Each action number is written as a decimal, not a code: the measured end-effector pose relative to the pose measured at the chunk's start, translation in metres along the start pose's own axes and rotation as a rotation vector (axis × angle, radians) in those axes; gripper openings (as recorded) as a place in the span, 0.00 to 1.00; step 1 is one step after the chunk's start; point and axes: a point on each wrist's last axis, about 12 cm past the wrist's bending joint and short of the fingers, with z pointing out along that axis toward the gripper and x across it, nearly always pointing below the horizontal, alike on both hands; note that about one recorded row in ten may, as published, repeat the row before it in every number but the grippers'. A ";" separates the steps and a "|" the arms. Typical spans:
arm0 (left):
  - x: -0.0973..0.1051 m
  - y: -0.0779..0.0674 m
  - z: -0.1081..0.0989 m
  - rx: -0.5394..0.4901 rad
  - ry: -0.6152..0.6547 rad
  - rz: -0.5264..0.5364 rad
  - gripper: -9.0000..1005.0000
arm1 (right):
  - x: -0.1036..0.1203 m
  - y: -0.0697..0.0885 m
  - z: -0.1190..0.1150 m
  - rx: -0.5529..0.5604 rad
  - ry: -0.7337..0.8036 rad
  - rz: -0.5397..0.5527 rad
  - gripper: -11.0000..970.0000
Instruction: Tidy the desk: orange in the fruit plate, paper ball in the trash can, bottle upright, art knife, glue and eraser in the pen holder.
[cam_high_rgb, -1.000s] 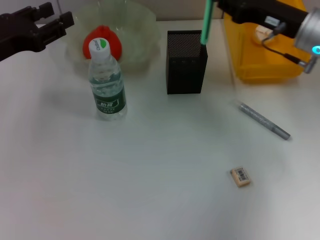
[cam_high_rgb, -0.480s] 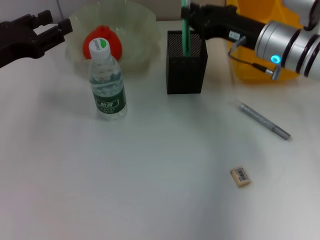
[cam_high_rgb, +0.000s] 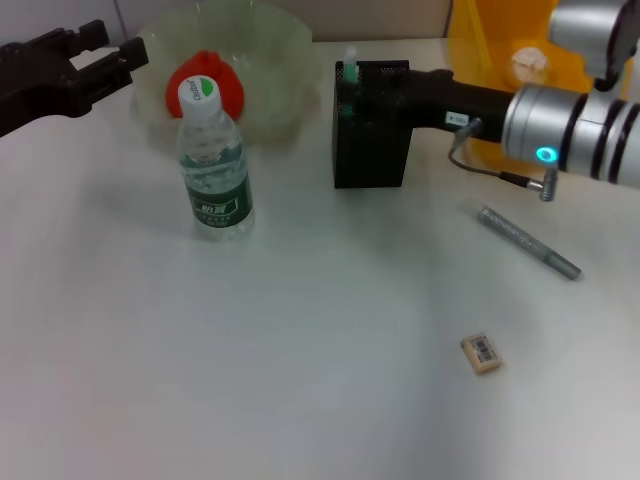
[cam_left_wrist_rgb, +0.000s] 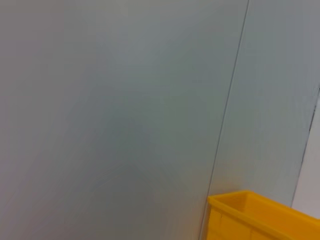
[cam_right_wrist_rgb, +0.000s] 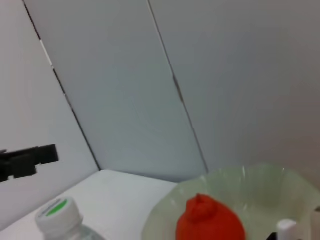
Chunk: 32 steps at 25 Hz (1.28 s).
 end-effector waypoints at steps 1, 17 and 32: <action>0.000 0.000 0.001 0.004 -0.001 0.002 0.60 | 0.000 0.000 0.000 0.000 0.000 0.000 0.39; -0.005 -0.003 0.005 0.032 -0.007 0.005 0.60 | -0.060 0.043 -0.038 -0.099 0.691 0.066 0.51; -0.007 -0.004 0.010 0.044 -0.006 0.019 0.60 | -0.030 0.066 -0.013 0.065 1.180 -0.024 0.58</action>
